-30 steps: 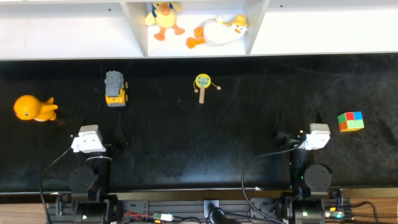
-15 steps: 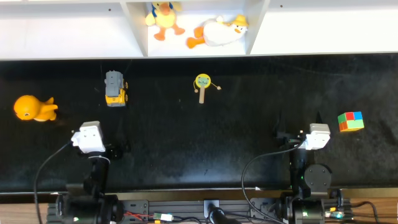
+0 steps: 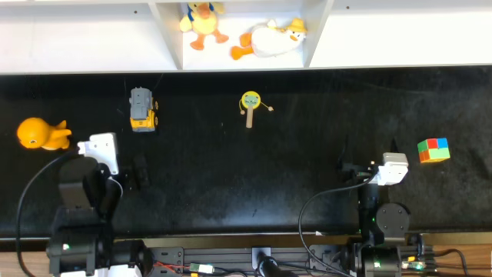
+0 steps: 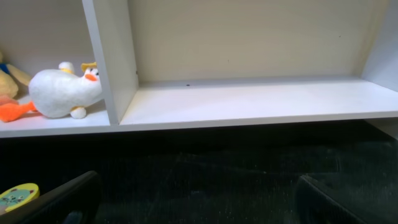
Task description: Store Toys
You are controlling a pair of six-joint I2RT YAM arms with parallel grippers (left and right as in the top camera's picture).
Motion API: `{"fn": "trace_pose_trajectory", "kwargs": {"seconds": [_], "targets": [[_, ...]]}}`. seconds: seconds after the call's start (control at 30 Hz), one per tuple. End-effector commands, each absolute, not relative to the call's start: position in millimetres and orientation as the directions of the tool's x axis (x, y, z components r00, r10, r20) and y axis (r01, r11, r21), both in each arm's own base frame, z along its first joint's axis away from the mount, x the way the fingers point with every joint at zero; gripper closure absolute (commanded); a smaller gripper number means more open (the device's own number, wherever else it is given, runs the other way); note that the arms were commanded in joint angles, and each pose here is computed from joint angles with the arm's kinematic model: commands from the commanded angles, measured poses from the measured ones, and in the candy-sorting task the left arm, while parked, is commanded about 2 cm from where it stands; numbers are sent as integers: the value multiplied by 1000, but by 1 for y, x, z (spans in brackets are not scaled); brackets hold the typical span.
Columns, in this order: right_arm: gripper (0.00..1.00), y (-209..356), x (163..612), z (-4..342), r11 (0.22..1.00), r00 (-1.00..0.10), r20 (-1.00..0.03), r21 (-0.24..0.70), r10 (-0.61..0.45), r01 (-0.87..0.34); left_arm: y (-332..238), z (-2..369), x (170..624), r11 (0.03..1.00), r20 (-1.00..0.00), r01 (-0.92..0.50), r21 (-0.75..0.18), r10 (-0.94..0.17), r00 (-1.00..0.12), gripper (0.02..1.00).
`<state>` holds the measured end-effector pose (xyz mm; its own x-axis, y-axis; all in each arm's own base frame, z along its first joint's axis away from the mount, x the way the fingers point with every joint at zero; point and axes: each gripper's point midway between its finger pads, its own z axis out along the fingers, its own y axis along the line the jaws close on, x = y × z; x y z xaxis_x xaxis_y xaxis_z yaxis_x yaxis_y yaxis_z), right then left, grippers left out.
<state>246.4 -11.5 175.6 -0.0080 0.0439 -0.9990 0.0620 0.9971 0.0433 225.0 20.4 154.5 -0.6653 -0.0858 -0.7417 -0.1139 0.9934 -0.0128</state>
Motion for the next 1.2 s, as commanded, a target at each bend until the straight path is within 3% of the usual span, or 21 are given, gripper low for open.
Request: {"fn": "trace_pose_trajectory", "kwargs": {"seconds": [0.03,0.23,0.43,0.7,0.87,1.1,1.2], "targets": [[7,-11,247,173,997,-5,-999,48,48,58,11,177,227,1000,-759,-9,-20,-22,-651,23],[5,-11,247,173,997,-5,-999,48,48,58,33,184,221,999,-754,-33,7,-17,-657,25],[7,-11,247,173,997,-5,-999,48,48,58,61,184,224,994,-762,-104,-42,-99,-639,25],[5,-11,247,173,997,-5,-999,48,48,58,87,172,240,990,-747,-127,-55,-125,-653,23],[5,-11,247,173,997,-5,-999,48,48,58,100,163,254,993,-739,-111,-34,-100,-666,23],[5,-11,247,173,997,-5,-999,48,48,58,124,165,252,993,-753,-97,68,-13,-658,23],[5,-11,247,173,997,-5,-999,48,48,58,128,169,250,995,-772,-77,62,-2,-636,23]]}}
